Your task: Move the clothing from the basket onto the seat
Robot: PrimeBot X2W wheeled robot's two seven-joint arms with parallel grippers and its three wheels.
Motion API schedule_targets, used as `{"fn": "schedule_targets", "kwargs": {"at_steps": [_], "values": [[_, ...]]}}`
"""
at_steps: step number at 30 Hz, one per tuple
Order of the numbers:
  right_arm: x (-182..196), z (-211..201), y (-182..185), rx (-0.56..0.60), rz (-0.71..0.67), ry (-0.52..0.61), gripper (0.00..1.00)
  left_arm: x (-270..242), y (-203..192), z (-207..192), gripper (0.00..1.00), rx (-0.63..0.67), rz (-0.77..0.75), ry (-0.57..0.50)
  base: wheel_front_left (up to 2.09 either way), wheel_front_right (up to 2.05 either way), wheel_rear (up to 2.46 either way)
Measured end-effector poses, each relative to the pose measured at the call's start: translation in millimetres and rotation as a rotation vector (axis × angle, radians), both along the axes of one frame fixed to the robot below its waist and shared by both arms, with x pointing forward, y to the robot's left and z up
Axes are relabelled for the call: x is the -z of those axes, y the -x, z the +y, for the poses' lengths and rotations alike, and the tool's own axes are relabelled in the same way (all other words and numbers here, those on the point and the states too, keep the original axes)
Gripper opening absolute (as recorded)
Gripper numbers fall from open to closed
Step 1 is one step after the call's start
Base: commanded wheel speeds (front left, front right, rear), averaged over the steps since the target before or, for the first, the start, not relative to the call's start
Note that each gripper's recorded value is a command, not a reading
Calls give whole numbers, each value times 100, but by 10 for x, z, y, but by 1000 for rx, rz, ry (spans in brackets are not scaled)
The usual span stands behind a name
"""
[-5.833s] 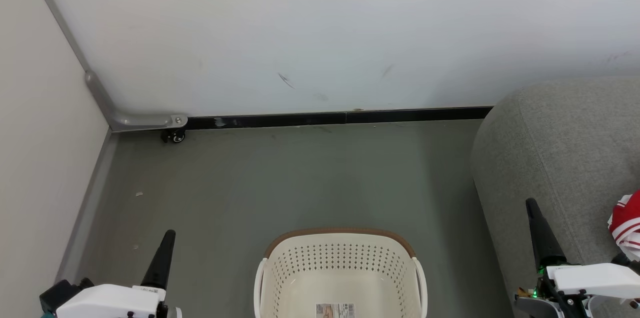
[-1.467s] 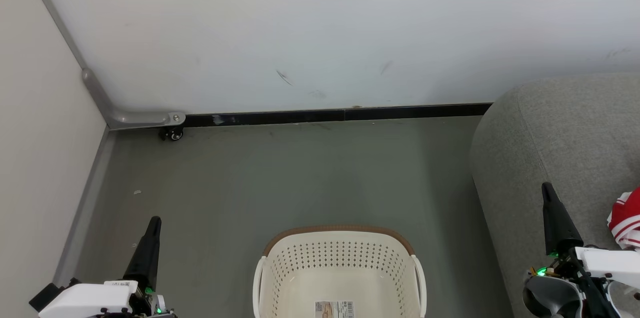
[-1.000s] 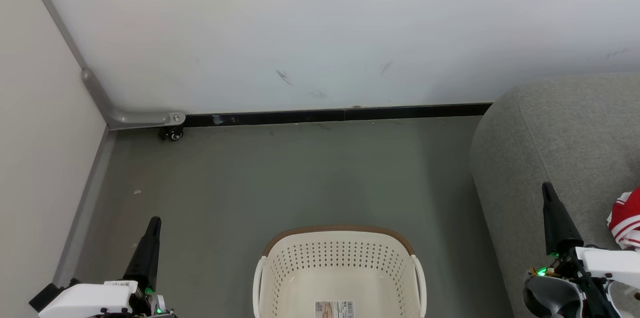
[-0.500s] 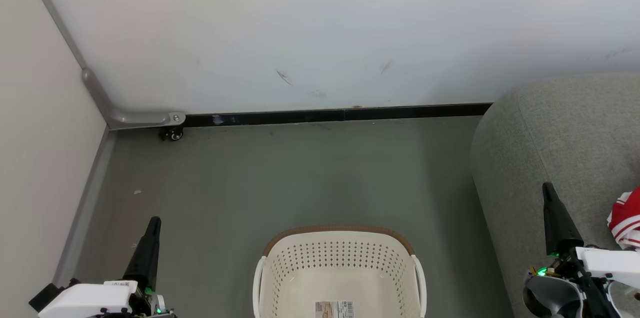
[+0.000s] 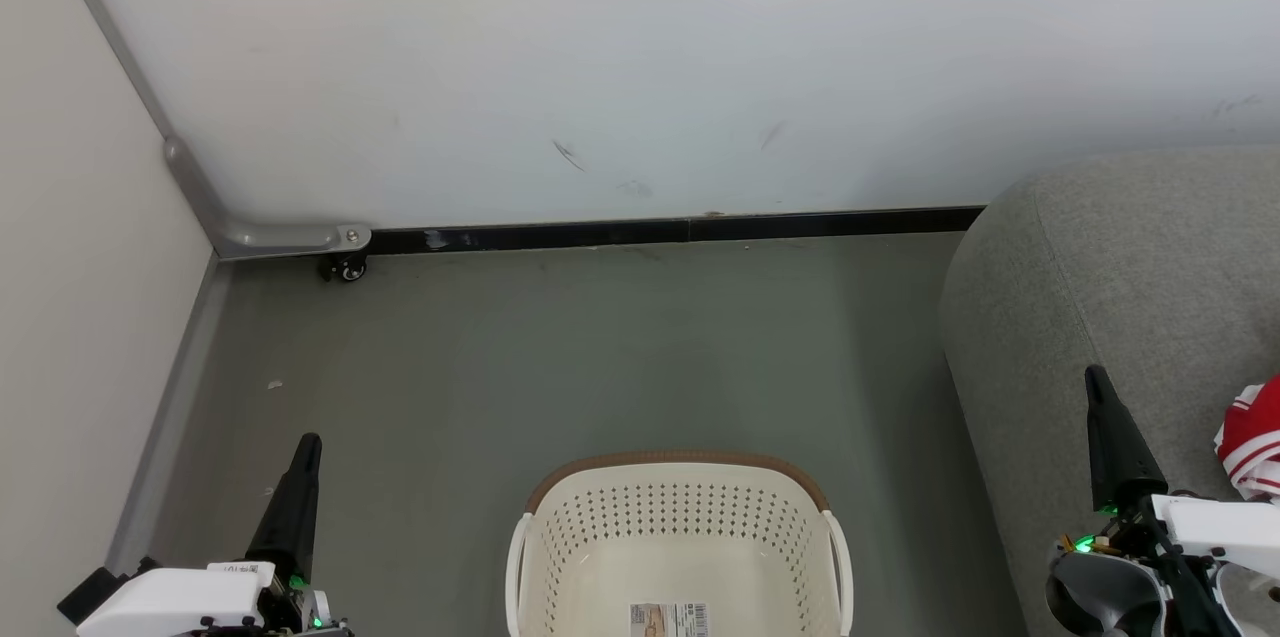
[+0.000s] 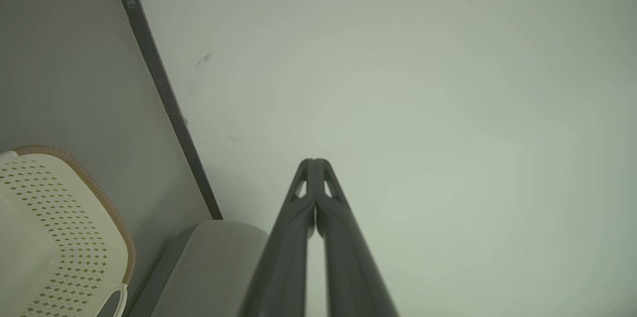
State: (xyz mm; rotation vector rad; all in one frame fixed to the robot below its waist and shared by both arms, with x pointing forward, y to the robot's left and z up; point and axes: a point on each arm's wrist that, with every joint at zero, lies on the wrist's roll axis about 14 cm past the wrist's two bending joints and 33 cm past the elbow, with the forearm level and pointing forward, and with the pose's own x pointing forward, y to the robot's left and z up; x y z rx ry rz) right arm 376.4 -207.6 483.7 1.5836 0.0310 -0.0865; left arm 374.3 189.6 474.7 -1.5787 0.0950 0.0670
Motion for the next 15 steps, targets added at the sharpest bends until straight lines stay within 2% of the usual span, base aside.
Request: {"fn": "schedule_targets", "kwargs": {"at_steps": [15], "values": [[0,-1,0,1,0,-1,0,-3,-1,-2,0,1,-1,0,0,0,0]]}}
